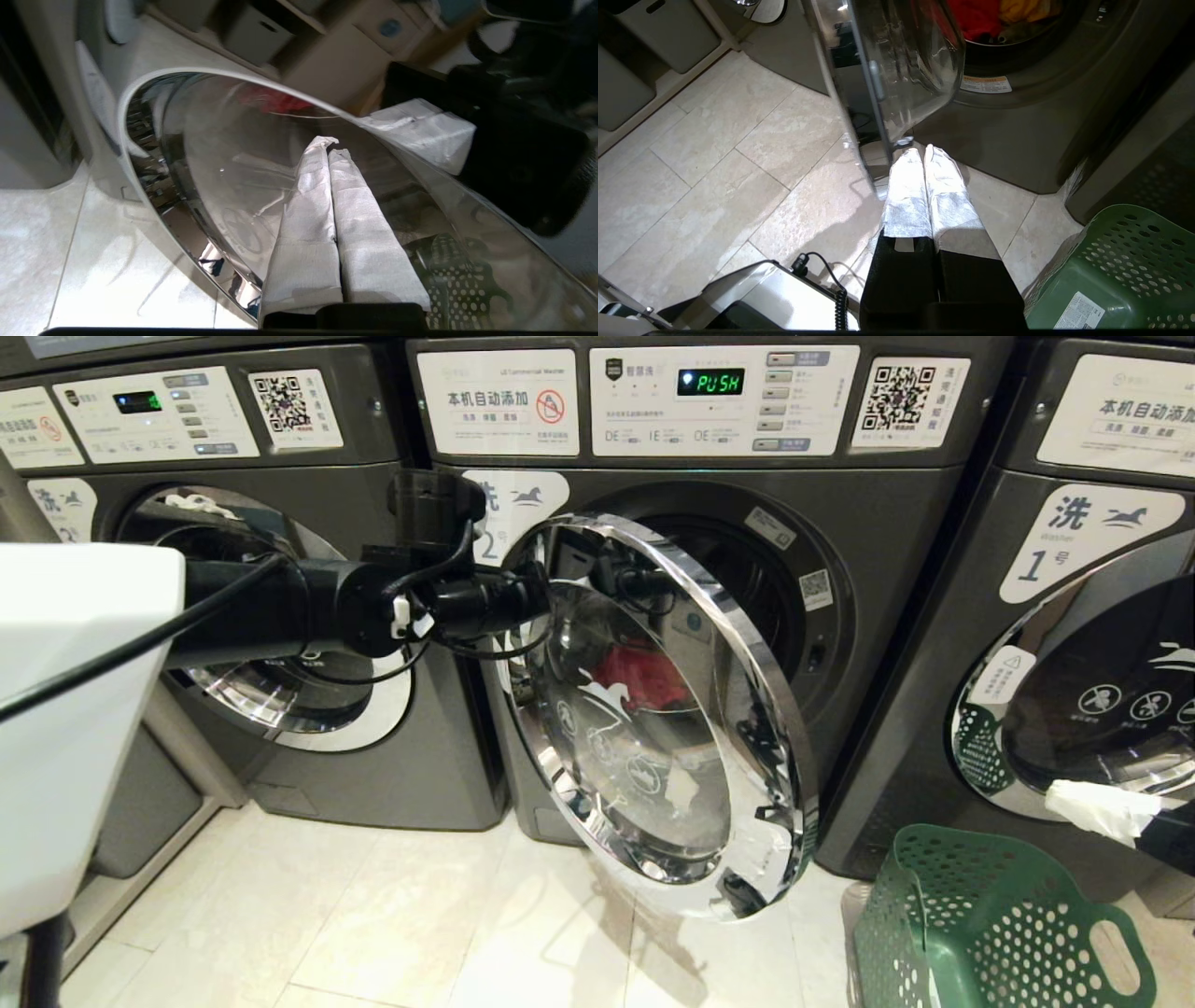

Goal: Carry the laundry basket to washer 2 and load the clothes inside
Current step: Close the washing machine door with the left hand, then press the washing machine door tightly with the right hand

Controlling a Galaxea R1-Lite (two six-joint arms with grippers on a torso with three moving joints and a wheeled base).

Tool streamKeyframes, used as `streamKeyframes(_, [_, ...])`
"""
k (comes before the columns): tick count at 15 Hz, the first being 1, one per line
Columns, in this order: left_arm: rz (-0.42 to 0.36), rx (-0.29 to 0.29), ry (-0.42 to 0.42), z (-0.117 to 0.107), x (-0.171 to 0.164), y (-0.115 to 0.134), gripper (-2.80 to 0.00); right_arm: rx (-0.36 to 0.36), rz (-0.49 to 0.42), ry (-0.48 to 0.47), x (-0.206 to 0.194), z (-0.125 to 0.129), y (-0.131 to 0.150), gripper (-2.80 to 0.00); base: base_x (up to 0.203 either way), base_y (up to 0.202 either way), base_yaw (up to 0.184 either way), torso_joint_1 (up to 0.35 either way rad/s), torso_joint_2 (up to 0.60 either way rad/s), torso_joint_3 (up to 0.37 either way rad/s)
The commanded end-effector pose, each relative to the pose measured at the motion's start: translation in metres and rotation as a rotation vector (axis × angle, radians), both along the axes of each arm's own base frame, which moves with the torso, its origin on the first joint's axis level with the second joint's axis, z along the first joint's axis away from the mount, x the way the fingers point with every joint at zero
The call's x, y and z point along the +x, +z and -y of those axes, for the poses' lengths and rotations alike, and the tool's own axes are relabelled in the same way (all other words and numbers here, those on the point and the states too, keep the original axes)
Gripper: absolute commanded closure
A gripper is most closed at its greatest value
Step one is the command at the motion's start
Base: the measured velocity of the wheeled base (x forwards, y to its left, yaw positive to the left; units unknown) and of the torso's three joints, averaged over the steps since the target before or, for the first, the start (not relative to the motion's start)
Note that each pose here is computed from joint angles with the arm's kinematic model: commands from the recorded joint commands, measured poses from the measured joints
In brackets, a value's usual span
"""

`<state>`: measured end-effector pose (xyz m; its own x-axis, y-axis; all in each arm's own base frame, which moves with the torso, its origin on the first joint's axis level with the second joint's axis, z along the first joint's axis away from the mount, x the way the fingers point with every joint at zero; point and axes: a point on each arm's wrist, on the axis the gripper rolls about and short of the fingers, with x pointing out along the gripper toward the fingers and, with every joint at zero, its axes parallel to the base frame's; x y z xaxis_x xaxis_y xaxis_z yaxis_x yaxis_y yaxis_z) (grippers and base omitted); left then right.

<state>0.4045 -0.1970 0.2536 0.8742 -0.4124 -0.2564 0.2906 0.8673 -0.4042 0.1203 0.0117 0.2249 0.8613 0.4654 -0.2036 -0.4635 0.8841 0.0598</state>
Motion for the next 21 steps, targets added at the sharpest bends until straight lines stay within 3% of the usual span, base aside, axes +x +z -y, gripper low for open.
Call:
streamKeyframes(1, [-0.007, 0.006, -0.046, 0.024, -0.001, -0.008, 0.0, 0.012, 0.036, 0.015, -0.007, -0.001, 0.006, 0.0, 0.0, 0.0, 0.0, 0.0, 0.0, 0.0])
streamKeyframes(2, [-0.01, 0.011, -0.051, 0.027, -0.001, -0.011, 0.0, 0.033, 0.027, 0.037, -0.008, -0.002, 0.006, 0.0, 0.0, 0.0, 0.0, 0.0, 0.0, 0.0])
streamKeyframes(4, [-0.006, 0.009, -0.052, 0.029, -0.001, -0.011, 0.0, 0.157, -0.046, 0.103, -0.004, -0.004, 0.009, 0.0, 0.0, 0.0, 0.0, 0.0, 0.0, 0.0])
streamKeyframes(7, [0.025, 0.022, 0.041, 0.027, -0.007, -0.001, 0.0, 0.263, -0.215, 0.132, 0.036, -0.006, 0.003, 0.0, 0.0, 0.0, 0.0, 0.0, 0.0, 0.0])
streamKeyframes(10, [0.088, 0.016, 0.146, 0.013, -0.025, 0.033, 0.0, 0.269, -0.307, 0.129, 0.096, -0.008, -0.021, 0.0, 0.0, 0.0, 0.0, 0.0, 0.0, 0.0])
streamKeyframes(13, [0.122, 0.015, 0.237, -0.004, -0.05, 0.066, 0.0, 0.261, -0.303, 0.132, 0.151, -0.01, -0.044, 0.0, 0.0, 0.0, 0.0, 0.0, 0.0, 0.0])
streamKeyframes(15, [0.14, 0.004, 0.249, -0.012, -0.061, 0.08, 0.0, 0.26, -0.303, 0.139, 0.175, -0.011, -0.052, 0.0, 0.0, 0.0, 0.0, 0.0, 0.0, 0.0])
streamKeyframes(21, [0.143, 0.0, 0.252, -0.014, -0.064, 0.084, 0.0, 0.253, -0.328, 0.173, 0.212, -0.026, -0.069, 0.0, 0.0, 0.0, 0.0, 0.0, 0.0, 0.0])
